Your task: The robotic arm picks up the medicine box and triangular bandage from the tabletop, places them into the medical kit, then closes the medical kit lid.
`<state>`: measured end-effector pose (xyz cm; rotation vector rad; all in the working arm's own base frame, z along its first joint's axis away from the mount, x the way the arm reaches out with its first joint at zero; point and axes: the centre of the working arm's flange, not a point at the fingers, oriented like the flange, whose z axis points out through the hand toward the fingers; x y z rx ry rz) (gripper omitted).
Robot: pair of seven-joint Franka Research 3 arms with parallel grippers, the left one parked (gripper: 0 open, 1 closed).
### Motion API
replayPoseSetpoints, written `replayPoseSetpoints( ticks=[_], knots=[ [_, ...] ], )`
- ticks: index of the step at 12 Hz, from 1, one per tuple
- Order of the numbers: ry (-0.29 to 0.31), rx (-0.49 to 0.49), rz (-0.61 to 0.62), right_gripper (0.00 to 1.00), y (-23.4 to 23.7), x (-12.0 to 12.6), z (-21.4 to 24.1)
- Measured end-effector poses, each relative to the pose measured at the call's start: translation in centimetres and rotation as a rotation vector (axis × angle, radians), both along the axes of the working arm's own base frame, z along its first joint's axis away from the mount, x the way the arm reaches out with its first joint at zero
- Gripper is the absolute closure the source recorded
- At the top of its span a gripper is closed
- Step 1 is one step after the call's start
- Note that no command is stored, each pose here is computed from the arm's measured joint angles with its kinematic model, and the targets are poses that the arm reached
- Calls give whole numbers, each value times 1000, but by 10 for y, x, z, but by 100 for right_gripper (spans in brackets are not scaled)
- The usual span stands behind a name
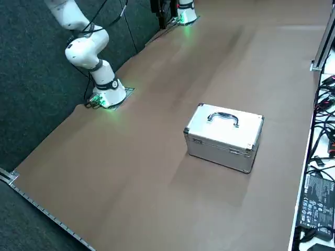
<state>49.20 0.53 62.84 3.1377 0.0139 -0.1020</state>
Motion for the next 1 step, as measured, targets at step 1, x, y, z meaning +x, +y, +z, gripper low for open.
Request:
replayPoseSetpoints(
  ticks=[1],
  knots=[
    [-4,-1,-6,0,-1,1,0]
  ],
)
